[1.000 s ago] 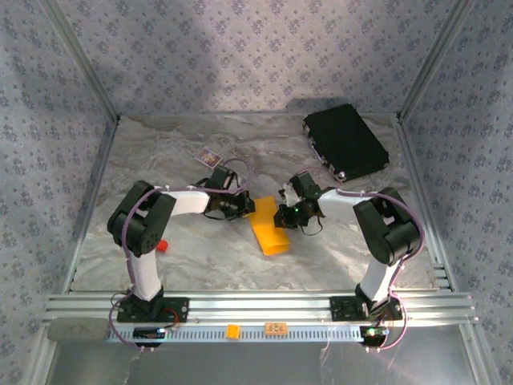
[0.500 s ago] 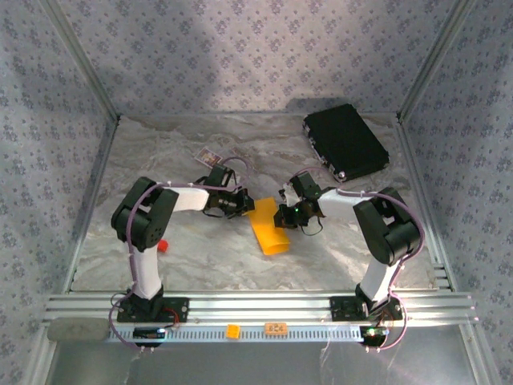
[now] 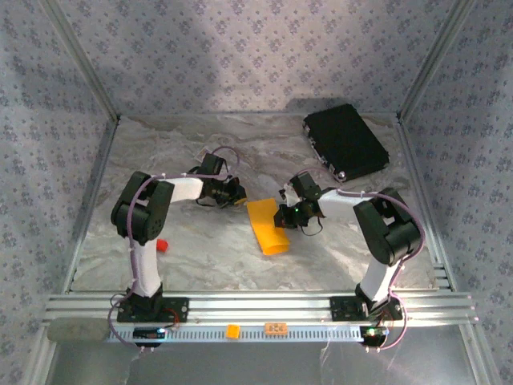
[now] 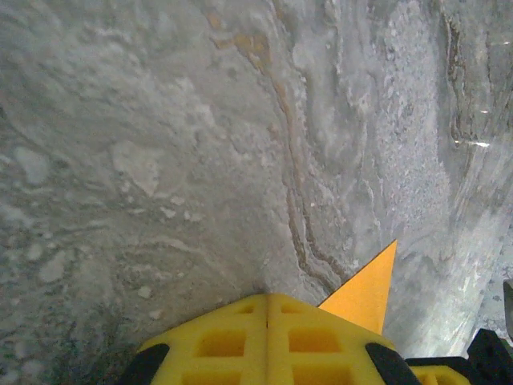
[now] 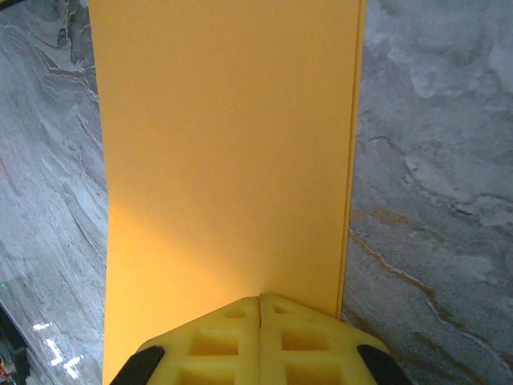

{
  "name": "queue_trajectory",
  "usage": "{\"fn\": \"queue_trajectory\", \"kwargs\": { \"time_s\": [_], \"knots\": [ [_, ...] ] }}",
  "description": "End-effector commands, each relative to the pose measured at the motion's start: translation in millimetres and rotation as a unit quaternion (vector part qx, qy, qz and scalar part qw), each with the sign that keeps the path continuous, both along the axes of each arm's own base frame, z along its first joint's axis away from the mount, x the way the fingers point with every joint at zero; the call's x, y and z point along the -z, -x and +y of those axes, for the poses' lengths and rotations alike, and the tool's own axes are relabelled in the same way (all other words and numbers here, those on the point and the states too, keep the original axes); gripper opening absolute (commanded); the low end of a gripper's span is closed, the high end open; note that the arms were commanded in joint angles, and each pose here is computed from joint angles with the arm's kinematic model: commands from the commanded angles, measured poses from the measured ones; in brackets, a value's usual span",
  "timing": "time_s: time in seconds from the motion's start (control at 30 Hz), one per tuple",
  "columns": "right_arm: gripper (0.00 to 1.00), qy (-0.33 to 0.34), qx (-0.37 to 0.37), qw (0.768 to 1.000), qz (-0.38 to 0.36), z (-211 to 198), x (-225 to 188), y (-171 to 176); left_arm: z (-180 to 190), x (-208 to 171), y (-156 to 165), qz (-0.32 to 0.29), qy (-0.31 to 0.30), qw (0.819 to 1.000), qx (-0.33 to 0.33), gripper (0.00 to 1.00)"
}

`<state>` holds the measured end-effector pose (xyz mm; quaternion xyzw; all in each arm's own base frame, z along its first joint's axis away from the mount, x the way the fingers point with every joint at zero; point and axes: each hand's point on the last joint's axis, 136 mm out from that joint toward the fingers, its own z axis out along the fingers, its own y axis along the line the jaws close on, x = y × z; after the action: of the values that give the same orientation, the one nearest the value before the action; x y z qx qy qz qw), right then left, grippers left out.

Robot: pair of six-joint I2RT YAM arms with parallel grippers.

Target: Fold a paper plane with a square sheet of paper (pick it up from the middle)

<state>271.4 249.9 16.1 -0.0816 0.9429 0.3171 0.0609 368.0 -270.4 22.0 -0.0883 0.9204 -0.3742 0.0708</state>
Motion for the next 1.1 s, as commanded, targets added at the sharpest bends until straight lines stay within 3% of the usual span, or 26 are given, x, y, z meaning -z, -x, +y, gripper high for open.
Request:
{"fn": "queue_trajectory", "kwargs": {
  "time_s": [0.0,0.23,0.4,0.63,1.07],
  "knots": [
    [0.0,0.101,0.039,0.992,0.067,-38.0,44.8,30.3,9.8,4.5,-4.6,0.003,-0.03,0.999,-0.011,0.0],
    [0.0,0.084,0.089,0.991,0.057,-34.5,40.7,21.4,9.5,-48.5,-2.5,-0.043,-0.02,0.999,-0.015,0.0],
    [0.0,0.081,0.09,0.991,0.051,-34.8,37.3,20.7,-12.7,-65.0,33.0,-0.047,-0.002,0.999,0.028,0.0],
    [0.0,0.08,0.088,0.991,0.056,-35.0,39.9,22.5,-50.7,-49.3,82.3,-0.016,0.038,0.996,0.075,0.0],
    [0.0,0.087,0.087,0.991,0.06,-37.7,43.0,24.2,-46.4,5.2,106.4,0.034,0.017,0.996,0.084,0.0]
  ]
}}
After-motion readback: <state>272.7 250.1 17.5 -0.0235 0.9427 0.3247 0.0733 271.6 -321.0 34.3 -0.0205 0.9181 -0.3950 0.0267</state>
